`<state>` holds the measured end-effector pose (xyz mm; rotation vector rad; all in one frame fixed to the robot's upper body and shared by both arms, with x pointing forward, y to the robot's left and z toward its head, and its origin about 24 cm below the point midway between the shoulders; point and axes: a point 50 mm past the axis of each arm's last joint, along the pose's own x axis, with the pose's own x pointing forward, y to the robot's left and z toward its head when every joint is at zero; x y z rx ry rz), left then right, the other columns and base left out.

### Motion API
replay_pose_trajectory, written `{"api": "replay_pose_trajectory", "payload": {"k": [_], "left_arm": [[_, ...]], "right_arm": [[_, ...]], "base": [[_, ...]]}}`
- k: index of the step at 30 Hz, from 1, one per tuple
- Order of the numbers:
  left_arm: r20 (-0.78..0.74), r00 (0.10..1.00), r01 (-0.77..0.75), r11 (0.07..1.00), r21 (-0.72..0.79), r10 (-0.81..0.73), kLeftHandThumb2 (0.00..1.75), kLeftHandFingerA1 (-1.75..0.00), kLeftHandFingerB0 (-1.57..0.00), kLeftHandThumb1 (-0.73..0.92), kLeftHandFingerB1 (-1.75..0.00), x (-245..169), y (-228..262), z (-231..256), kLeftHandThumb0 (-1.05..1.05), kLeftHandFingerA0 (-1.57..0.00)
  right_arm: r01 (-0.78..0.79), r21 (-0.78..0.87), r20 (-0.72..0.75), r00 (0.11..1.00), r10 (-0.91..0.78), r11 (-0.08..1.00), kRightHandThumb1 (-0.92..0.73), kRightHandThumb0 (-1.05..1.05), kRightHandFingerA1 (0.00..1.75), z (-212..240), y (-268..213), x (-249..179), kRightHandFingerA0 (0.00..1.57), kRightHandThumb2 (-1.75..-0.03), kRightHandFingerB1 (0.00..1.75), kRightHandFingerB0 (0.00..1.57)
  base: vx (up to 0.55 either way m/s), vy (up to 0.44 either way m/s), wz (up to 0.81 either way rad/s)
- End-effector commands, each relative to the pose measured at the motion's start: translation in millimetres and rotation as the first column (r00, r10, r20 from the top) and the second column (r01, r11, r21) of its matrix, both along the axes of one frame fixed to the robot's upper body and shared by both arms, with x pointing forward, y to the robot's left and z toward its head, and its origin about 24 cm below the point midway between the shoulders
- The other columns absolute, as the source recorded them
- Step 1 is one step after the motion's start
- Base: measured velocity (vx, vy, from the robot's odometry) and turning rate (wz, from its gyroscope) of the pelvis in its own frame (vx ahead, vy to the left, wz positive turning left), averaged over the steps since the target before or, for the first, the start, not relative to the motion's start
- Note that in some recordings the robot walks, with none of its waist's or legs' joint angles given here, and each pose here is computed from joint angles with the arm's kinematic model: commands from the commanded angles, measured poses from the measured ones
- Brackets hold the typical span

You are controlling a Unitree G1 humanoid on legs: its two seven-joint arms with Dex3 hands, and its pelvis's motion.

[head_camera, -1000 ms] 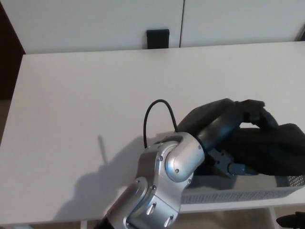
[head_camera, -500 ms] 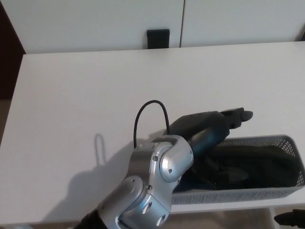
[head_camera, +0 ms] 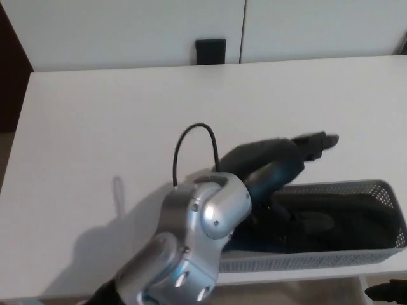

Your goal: The robot walk towards a table in front and pick up a black pencil case on the left hand side and put the pencil case into a small container on the right hand side

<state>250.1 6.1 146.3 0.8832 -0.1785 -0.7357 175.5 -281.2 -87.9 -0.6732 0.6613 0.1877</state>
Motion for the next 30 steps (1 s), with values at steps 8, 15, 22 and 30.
{"api": "replay_pose_trajectory", "payload": {"k": [8, 15, 22, 30], "left_arm": [[0.461, 0.887, 0.183, 0.947, -0.266, -0.042, 0.60, -0.25, -0.04, 0.64, -0.24, -66.9, 80.5, 131.9, -0.80, -0.02], [0.464, 0.876, 0.259, 0.940, -0.223, -0.131, 0.76, -0.28, -0.10, 0.42, -0.32, -95.3, 147.8, 109.0, -0.66, -0.07], [-0.378, 0.884, 0.064, 0.874, -0.482, -0.273, 0.70, -0.33, -0.10, 0.39, -0.36, -163.1, 196.0, 22.9, -0.62, -0.07], [-0.725, 0.629, -0.170, 0.861, -0.479, -0.279, 0.86, -0.50, 0.00, 0.28, -0.48, -228.7, 254.5, -31.8, -0.32, -0.02]], "right_arm": [[0.014, -0.019, -0.028, 0.999, -0.015, 1.000, -0.63, -0.40, 0.42, -1.6, -5.7, -3.8, 0.64, -0.59, 0.40, 0.59], [0.030, -0.017, -0.052, 0.998, -0.030, 0.999, -0.63, -0.40, 0.43, -3.7, -15.7, -17.0, 0.63, -0.59, 0.40, 0.55], [0.094, -0.002, -0.070, 0.993, -0.093, 0.996, -0.62, -0.35, 0.43, -14.0, -14.0, -30.5, 0.67, -0.57, 0.39, 0.57], [0.112, -0.033, -0.117, 0.986, -0.115, 0.993, -0.63, -0.37, 0.43, -23.0, -18.6, -60.9, 0.65, -0.59, 0.40, 0.58]], "base": [[0.00, 0.000, 0.00], [0.00, 0.000, 0.00], [0.00, 0.000, 0.00], [0.00, 0.000, 0.00]]}}
